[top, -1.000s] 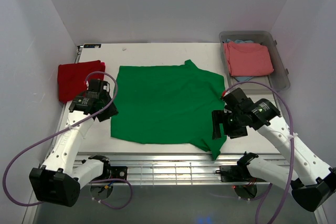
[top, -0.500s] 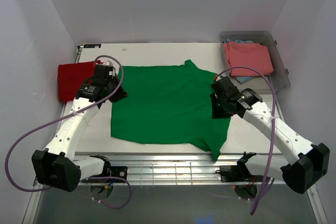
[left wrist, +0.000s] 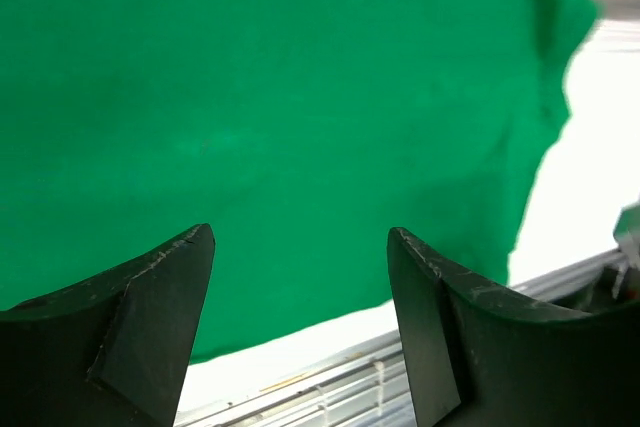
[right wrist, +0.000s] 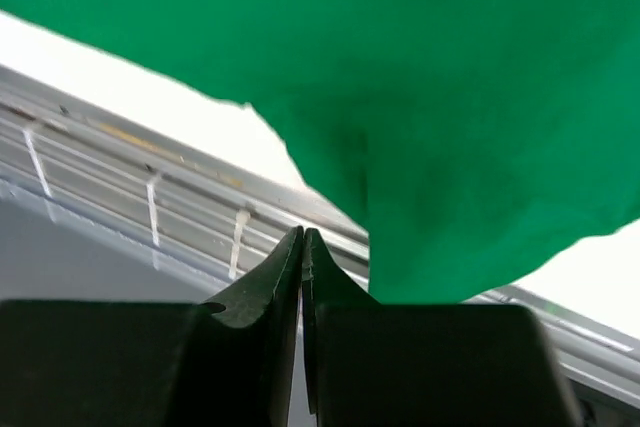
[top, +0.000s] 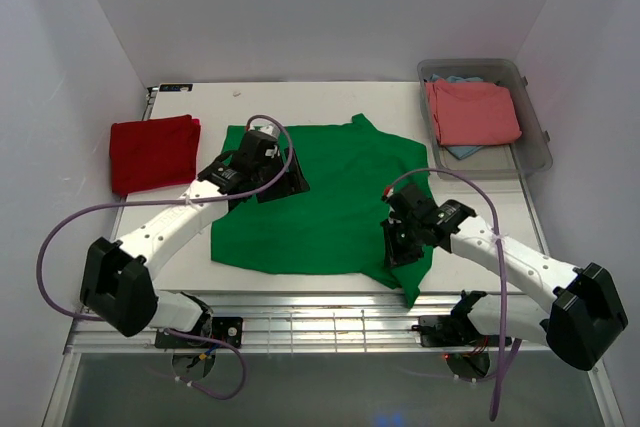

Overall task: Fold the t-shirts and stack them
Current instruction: Flatten the tshirt out

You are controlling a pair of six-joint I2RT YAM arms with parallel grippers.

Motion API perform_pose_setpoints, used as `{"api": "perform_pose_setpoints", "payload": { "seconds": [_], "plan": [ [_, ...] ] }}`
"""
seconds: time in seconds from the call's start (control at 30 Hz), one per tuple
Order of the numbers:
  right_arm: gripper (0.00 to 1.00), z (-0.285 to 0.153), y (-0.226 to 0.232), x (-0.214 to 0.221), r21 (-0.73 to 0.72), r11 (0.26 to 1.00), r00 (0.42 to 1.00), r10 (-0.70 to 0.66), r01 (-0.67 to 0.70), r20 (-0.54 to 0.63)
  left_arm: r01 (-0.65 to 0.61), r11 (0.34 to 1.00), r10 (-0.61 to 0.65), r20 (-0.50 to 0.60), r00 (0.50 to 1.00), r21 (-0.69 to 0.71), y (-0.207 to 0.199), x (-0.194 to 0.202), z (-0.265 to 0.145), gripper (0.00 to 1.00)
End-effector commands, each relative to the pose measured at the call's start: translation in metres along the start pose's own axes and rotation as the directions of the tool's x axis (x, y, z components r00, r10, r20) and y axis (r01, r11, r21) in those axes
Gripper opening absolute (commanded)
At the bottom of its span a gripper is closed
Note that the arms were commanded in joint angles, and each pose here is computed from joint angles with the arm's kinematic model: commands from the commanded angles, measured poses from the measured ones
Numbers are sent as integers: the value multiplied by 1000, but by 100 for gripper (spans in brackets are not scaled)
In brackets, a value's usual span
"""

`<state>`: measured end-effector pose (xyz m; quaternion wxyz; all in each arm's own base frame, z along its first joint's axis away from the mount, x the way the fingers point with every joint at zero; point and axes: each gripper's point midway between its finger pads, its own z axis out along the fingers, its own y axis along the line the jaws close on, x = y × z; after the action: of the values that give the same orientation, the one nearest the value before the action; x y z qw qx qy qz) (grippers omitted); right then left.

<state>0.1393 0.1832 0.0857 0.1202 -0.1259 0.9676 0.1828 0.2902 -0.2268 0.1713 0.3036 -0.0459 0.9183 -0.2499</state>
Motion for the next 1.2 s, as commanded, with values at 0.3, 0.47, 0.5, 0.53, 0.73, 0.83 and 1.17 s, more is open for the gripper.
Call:
{"api": "perform_pose_setpoints", "payload": {
  "seconds": [0.3, 0.47, 0.5, 0.53, 0.73, 0.83, 1.17],
  "plan": [
    [8, 28, -11, 41, 17, 999, 999, 40, -39, -21, -11, 1000, 11, 23, 1000, -21, -4, -14, 11, 79],
    [8, 40, -26, 40, 89, 996, 999, 31, -29, -14, -25, 999, 25, 29, 999, -22, -3, -14, 7, 78],
    [8, 42, -27, 39, 90, 996, 1000, 24, -23, -10, -23, 1000, 24, 30, 999, -21, -3, -14, 7, 78],
    [8, 44, -28, 40, 95, 995, 1000, 19, -17, -18, -22, 999, 22, 27, 999, -23, -2, -12, 7, 78],
    [8, 63, -41, 42, 155, 988, 1000, -21, 23, -12, -17, 999, 20, 46, 999, -49, 7, -10, 4, 78],
    [8, 71, -34, 55, 139, 988, 995, -52, 64, -86, -20, 998, 23, 52, 998, -58, 9, -11, 3, 78],
    [8, 67, 80, 79, 5, 934, 911, -348, 358, -224, -29, 996, 32, 42, 999, -81, 13, -10, 10, 77]
  ]
}}
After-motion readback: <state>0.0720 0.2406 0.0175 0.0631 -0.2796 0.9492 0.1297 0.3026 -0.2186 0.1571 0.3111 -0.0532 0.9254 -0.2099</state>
